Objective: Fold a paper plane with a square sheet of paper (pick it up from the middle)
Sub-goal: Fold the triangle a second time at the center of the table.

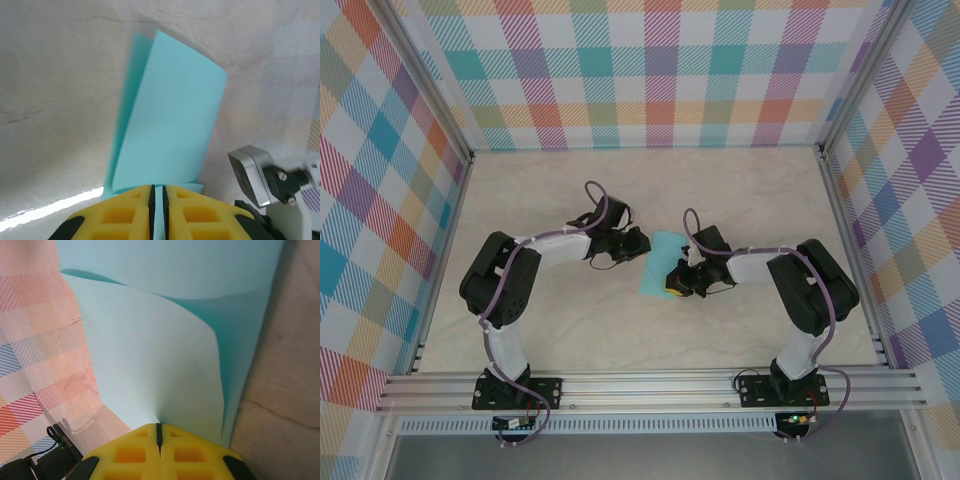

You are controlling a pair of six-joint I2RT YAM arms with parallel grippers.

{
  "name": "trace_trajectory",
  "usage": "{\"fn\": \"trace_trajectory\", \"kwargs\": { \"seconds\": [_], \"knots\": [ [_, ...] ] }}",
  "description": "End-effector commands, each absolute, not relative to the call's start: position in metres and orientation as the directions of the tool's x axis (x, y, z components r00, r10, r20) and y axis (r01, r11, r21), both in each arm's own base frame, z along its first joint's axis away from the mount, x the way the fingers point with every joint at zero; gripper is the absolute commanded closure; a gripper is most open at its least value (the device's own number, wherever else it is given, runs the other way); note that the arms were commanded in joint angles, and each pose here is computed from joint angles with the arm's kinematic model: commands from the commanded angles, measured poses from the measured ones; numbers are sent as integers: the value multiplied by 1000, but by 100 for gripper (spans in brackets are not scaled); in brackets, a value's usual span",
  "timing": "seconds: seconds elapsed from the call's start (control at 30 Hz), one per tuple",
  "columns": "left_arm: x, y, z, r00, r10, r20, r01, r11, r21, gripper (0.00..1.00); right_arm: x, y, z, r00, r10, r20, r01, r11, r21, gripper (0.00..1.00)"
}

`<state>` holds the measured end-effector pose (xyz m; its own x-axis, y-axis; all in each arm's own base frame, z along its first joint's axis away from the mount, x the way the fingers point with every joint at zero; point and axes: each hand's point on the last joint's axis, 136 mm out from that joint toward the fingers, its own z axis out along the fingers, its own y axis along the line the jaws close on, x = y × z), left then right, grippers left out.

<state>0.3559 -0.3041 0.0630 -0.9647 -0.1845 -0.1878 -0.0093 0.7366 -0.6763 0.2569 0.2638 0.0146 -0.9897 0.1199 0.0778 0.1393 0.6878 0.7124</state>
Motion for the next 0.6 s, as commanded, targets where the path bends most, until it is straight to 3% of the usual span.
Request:
{"fn": "trace_trajectory", "kwargs": {
  "seconds": [0.0,0.27,0.57],
  "knots": [
    [336,-322,63,-978,-127,-168,31,703,-711,86,243,243,-9,-978,155,136,206,761,615,98],
    [327,-331,33,-986,-106,-126,15,706,-708,87,244,245,-7,-979,156,134,205,755,623,98],
    [321,-310,-5,-986,-133,-97,-48,795,-605,89,259,257,18,-986,135,96,164,728,665,97]
  ]
}}
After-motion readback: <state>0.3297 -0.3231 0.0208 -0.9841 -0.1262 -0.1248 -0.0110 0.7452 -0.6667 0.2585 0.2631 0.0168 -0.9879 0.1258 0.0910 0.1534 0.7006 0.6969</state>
